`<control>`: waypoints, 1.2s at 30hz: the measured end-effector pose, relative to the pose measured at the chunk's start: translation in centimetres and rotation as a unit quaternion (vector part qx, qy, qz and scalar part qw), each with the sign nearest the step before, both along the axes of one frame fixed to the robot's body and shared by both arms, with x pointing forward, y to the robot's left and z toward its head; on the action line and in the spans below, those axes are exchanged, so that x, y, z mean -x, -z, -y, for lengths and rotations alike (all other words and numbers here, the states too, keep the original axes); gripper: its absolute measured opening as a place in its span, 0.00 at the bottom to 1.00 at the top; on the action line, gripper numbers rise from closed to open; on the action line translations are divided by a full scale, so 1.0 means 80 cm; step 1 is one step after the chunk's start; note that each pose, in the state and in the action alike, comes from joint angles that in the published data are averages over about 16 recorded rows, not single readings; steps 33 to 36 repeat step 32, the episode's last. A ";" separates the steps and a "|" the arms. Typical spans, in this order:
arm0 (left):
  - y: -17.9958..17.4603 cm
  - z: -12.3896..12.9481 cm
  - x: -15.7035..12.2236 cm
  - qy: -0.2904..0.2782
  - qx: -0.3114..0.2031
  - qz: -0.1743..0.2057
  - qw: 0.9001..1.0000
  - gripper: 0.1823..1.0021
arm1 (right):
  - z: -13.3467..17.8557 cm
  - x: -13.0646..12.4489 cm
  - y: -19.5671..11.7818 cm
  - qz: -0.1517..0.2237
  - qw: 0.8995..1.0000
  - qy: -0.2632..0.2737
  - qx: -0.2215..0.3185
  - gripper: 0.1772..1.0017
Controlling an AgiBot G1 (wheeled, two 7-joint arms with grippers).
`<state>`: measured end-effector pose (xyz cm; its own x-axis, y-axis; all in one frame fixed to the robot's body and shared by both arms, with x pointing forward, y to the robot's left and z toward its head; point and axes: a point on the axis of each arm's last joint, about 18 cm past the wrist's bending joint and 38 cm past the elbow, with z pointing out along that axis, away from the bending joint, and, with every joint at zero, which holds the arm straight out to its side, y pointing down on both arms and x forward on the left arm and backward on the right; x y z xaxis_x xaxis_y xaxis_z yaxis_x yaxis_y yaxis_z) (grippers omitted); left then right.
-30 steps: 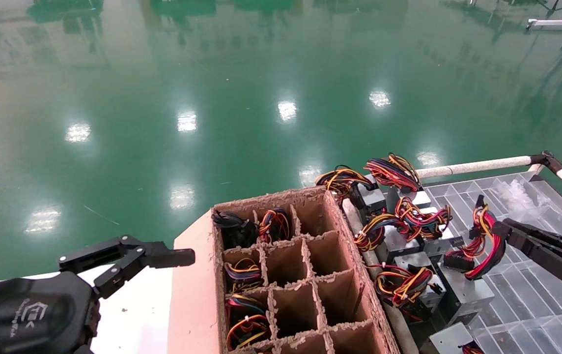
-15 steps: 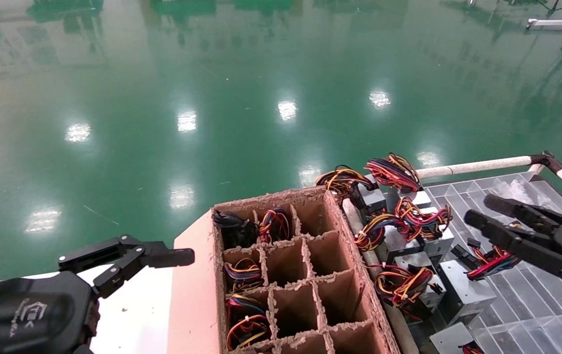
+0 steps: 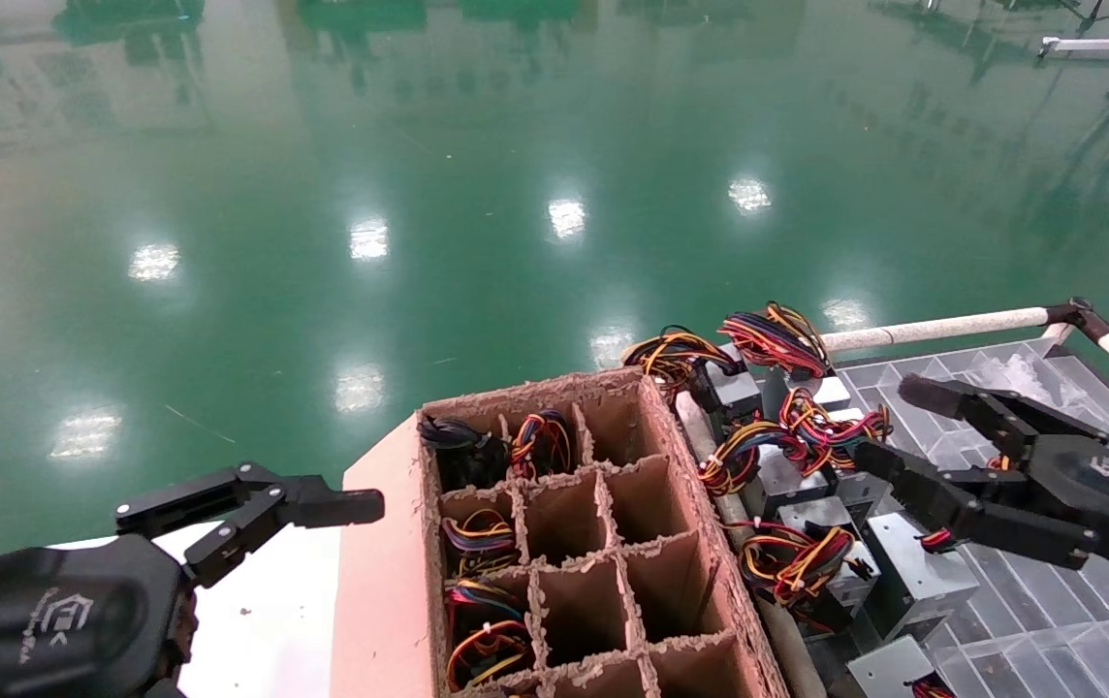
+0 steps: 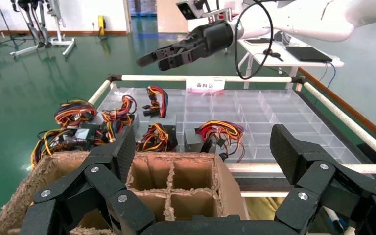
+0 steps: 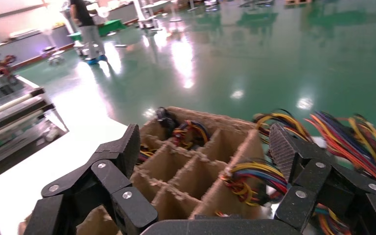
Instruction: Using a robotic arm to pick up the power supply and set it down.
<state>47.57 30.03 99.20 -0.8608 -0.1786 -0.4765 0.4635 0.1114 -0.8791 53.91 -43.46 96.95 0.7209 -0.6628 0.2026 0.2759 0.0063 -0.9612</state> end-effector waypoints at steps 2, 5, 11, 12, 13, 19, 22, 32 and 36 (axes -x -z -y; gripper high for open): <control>0.000 0.000 0.000 0.000 0.000 0.000 1.000 1.00 | -0.009 0.002 -0.003 0.004 1.000 -0.011 0.007 0.89; 0.000 0.000 0.000 0.000 0.000 0.000 1.000 1.00 | -0.022 0.006 -0.007 0.011 0.999 -0.028 0.018 0.93; 0.000 0.000 0.000 0.000 0.000 0.000 1.000 1.00 | -0.048 0.014 -0.014 0.024 0.997 -0.062 0.039 0.98; 0.000 0.000 0.000 0.000 0.000 0.000 1.000 1.00 | -0.052 0.016 -0.015 0.026 0.996 -0.067 0.043 0.99; 0.000 0.000 0.000 0.000 0.000 0.000 1.000 1.00 | -0.056 0.018 -0.016 0.028 0.996 -0.073 0.047 0.99; 0.000 0.000 0.000 0.000 0.000 0.000 1.000 1.00 | -0.081 0.028 -0.022 0.041 0.991 -0.107 0.069 1.00; 0.000 0.000 0.000 0.000 0.000 0.000 1.000 1.00 | -0.093 0.034 -0.024 0.047 0.988 -0.123 0.080 1.00; 0.000 0.000 0.000 0.000 0.000 0.000 1.000 1.00 | -0.119 0.048 -0.027 0.060 0.980 -0.159 0.105 1.00; 0.000 0.000 0.000 0.000 0.000 0.000 1.000 1.00 | -0.119 0.048 -0.027 0.060 0.980 -0.159 0.105 1.00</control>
